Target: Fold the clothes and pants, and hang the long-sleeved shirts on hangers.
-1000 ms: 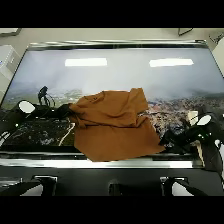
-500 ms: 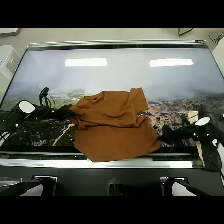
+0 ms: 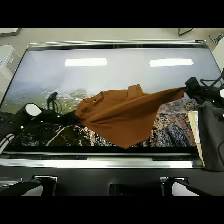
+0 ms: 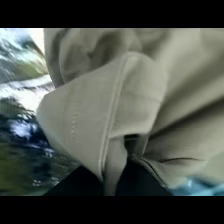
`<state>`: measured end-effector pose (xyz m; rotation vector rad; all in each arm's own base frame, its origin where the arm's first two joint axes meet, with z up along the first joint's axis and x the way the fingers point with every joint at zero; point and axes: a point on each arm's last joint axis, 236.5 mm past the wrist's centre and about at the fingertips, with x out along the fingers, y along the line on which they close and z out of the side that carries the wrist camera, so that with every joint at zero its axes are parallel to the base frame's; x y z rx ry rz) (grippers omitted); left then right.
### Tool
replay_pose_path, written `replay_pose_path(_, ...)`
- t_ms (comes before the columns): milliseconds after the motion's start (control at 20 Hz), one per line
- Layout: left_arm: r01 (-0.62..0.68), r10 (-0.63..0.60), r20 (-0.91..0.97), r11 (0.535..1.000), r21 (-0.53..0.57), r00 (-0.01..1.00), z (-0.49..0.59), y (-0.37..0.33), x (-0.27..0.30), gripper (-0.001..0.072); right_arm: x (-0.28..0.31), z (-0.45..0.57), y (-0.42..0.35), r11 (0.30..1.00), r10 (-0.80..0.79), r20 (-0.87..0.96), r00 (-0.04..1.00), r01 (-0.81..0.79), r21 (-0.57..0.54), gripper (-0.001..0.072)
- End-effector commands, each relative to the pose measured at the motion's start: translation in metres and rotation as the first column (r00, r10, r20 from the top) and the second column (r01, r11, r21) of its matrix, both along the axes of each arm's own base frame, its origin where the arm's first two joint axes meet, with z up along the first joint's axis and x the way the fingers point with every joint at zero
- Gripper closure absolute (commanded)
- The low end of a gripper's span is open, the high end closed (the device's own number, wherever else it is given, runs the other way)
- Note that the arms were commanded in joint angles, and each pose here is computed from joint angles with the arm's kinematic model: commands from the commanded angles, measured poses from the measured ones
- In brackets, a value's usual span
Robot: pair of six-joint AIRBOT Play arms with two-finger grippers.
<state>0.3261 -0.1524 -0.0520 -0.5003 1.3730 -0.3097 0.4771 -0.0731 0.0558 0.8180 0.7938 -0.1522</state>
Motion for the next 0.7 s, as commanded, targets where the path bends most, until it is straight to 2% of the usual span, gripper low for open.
replay_pose_path(0, 0.107, -0.107, -0.04, 0.994, 0.006, 0.993, -0.02, -0.036, -0.031, 0.0672, -0.022, -0.041, 0.025, 0.991, 0.103, -0.187, 0.977, -0.084, 0.107, 0.0675)
replay_pose_path(50, 0.127, -0.127, -0.048, 0.992, -0.007, 0.991, -0.022, -0.052, -0.038, 0.0671, -0.036, -0.054, 0.035, 0.982, 0.152, -0.257, 0.954, -0.117, 0.147, 0.0672)
replay_pose_path(100, 0.137, -0.139, -0.048, 0.99, -0.041, 0.989, -0.018, -0.07, -0.043, 0.0605, -0.045, -0.06, 0.04, 0.977, 0.177, -0.293, 0.94, -0.132, 0.166, 0.0576)
replay_pose_path(150, 0.153, -0.157, -0.052, 0.985, -0.081, 0.986, -0.009, -0.083, -0.047, 0.0316, -0.051, -0.061, 0.043, 0.973, 0.196, -0.313, 0.929, -0.145, 0.18, 0.0319)
replay_pose_path(200, 0.216, -0.221, -0.042, 0.971, -0.101, 0.974, 0.005, -0.088, -0.05, -0.0013, -0.058, -0.059, 0.045, 0.969, 0.219, -0.327, 0.919, -0.166, 0.182, 0.0029)
replay_pose_path(300, 0.372, -0.371, 0.025, 0.927, -0.041, 0.928, 0.043, -0.067, -0.037, -0.0009, -0.08, -0.056, 0.047, 0.957, 0.286, -0.373, 0.883, -0.245, 0.155, 0.0006)
replay_pose_path(350, 0.371, -0.371, 0.058, 0.929, 0.017, 0.927, 0.064, -0.046, -0.018, -0.0009, -0.098, -0.06, 0.048, 0.946, 0.324, -0.427, 0.844, -0.283, 0.157, 0.001)
replay_pose_path(450, 0.271, -0.285, 0.177, 0.957, 0.102, 0.942, 0.11, 0.002, 0.035, -0.0008, -0.134, -0.07, 0.058, 0.91, 0.413, -0.514, 0.752, -0.355, 0.213, 0.0018)
replay_pose_path(500, 0.17, -0.192, 0.236, 0.979, 0.109, 0.953, 0.127, 0.027, 0.061, -0.0008, -0.148, -0.077, 0.066, 0.896, 0.444, -0.535, 0.719, -0.36, 0.259, 0.0018)
replay_pose_path(600, 0.024, -0.046, 0.228, 0.995, 0.096, 0.973, 0.123, 0.071, 0.083, -0.0008, -0.173, -0.096, 0.081, 0.884, 0.466, -0.56, 0.685, -0.328, 0.334, 0.0018)
replay_pose_path(650, 0.001, -0.016, 0.167, 0.996, 0.088, 0.986, 0.104, 0.085, 0.081, -0.0008, -0.181, -0.105, 0.091, 0.878, 0.473, -0.553, 0.686, -0.308, 0.367, 0.0018)
